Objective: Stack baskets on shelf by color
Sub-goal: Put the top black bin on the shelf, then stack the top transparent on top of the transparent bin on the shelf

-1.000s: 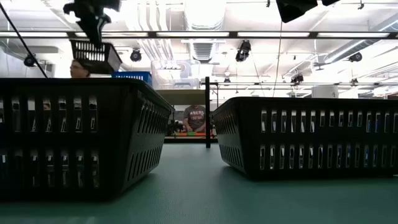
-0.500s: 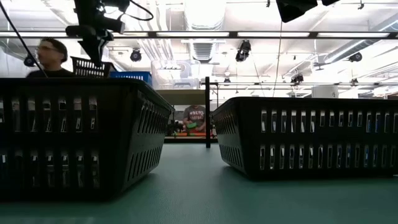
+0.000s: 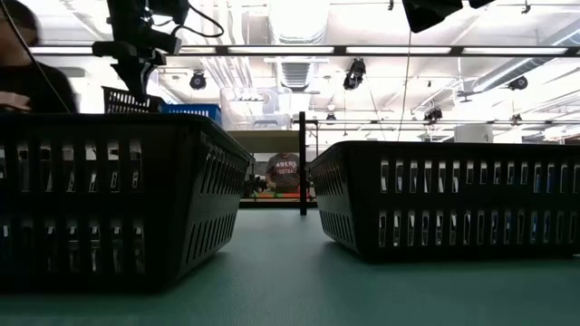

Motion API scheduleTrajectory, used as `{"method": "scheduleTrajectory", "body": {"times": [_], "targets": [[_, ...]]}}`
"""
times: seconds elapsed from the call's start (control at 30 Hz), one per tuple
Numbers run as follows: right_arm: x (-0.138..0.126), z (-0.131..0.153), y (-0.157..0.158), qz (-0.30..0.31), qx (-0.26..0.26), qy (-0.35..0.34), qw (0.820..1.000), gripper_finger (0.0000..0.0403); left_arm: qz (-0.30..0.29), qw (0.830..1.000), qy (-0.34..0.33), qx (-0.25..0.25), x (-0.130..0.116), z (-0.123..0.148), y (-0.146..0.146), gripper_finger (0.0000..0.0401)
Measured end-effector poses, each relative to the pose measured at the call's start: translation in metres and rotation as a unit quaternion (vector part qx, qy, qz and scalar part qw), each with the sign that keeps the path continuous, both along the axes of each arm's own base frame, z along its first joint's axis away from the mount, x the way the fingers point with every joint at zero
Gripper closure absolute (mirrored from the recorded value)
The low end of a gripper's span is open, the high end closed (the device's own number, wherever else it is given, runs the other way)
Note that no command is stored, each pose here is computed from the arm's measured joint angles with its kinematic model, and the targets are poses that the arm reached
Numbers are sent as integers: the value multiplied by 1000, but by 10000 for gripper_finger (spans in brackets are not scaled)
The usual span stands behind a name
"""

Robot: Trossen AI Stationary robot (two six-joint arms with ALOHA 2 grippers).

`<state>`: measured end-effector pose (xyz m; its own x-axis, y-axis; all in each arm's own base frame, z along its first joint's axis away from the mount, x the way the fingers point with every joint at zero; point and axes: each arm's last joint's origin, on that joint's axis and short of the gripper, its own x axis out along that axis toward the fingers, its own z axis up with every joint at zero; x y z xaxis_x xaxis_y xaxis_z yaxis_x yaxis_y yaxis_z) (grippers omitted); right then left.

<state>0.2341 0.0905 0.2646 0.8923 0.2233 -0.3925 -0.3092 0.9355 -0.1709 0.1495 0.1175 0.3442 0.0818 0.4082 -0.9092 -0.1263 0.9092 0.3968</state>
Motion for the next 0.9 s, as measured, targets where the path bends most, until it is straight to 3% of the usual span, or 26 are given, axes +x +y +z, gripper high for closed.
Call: {"method": "scheduleTrajectory", "body": {"times": [0.3, 0.53, 0.9], "targets": [[0, 0, 0, 0, 0, 0, 1000, 394, 0, 1000, -8, 5, 1, 1, 1, 341], [0, 0, 0, 0, 0, 0, 1000, 394, 0, 1000, -19, 10, 2, 7, -2, 333], [0, 0, 0, 2, -5, -1, 1000, 394, 21, 985, -172, -4, 24, 23, -9, 333]]}}
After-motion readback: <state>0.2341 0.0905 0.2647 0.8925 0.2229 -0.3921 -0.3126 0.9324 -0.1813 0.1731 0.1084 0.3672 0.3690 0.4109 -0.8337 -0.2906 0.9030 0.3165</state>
